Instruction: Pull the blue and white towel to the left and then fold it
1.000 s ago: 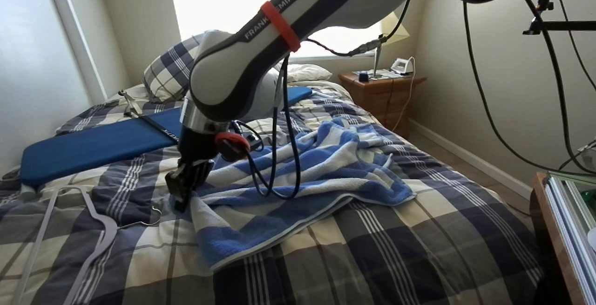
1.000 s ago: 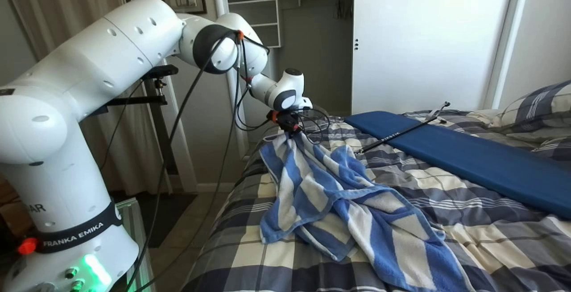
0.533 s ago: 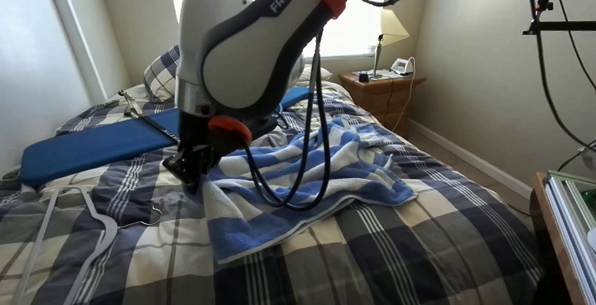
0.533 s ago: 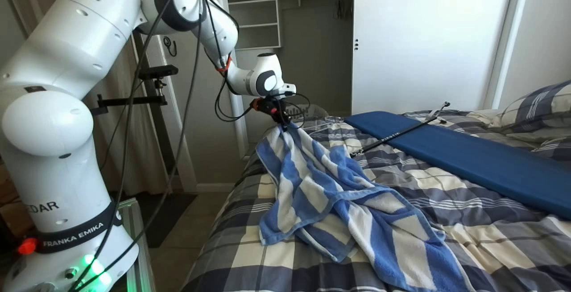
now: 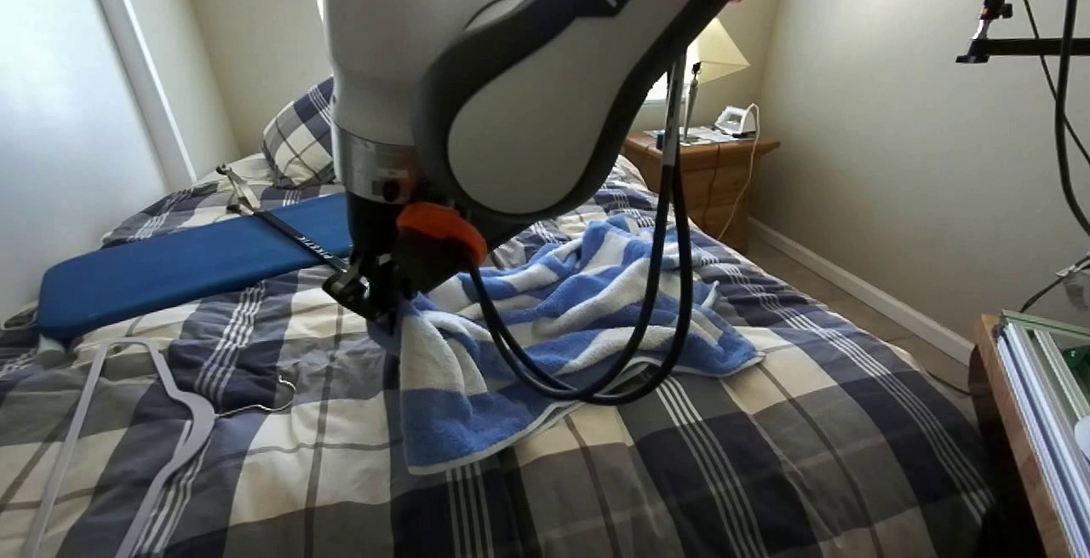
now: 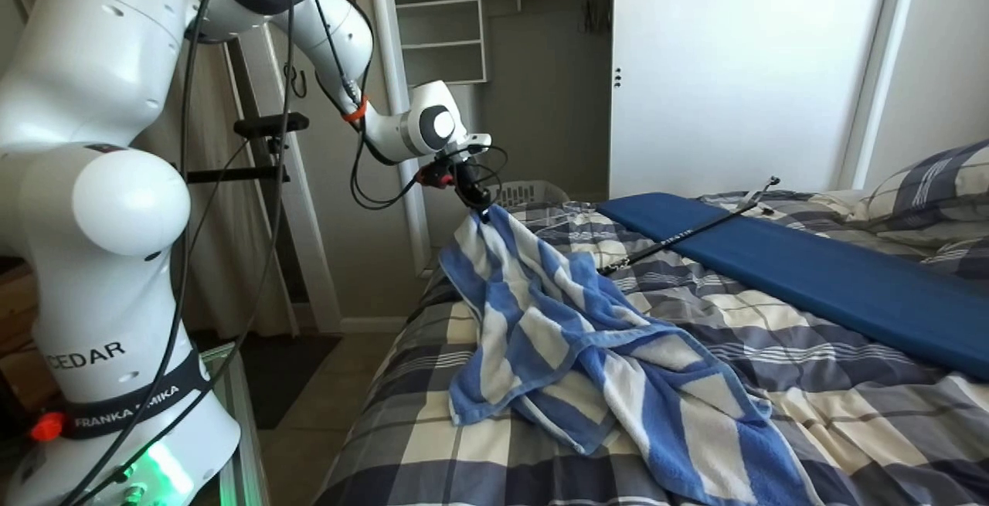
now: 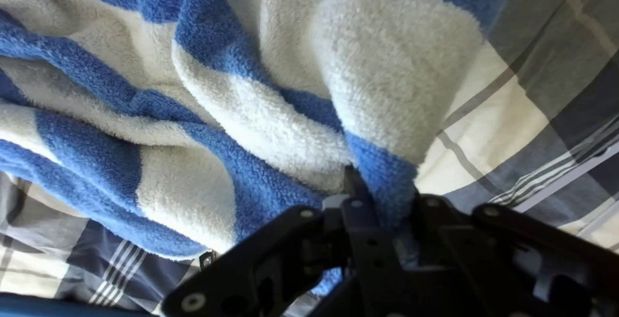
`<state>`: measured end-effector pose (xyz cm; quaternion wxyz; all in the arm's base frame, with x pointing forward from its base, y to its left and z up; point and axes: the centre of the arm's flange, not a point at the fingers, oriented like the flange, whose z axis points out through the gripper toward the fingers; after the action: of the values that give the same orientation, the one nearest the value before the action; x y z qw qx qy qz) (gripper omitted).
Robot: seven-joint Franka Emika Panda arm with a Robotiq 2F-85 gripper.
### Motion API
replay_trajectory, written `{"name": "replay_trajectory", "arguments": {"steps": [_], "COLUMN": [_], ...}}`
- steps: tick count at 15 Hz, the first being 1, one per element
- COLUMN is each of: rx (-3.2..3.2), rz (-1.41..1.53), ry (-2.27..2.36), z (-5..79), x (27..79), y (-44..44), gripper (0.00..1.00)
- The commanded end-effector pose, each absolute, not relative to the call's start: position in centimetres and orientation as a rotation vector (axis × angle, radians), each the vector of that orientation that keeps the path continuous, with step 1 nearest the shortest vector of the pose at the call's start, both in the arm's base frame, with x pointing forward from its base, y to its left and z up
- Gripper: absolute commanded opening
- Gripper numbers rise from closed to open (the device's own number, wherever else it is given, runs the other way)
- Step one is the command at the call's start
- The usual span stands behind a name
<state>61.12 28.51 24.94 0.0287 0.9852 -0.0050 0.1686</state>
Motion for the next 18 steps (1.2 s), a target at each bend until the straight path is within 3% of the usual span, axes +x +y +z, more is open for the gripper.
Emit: {"name": "replay_trajectory", "arguments": {"steps": [1,2,3,10,18], "rx": [3.038,3.037,3.043,3.082,2.71], "rz": [0.519,0.519,0.518,0.573,0.553], "ry": [-0.019,-0.02,-0.009,-0.124,-0.556], "z": [24.9,24.9,25.5,32.3,34.9], "x": [61.1,61.2,61.0,55.7,48.9], "y": [28.3,28.3,28.0,22.6,13.7], "gripper": [0.16,0.16,0.04,0.04,0.04]}}
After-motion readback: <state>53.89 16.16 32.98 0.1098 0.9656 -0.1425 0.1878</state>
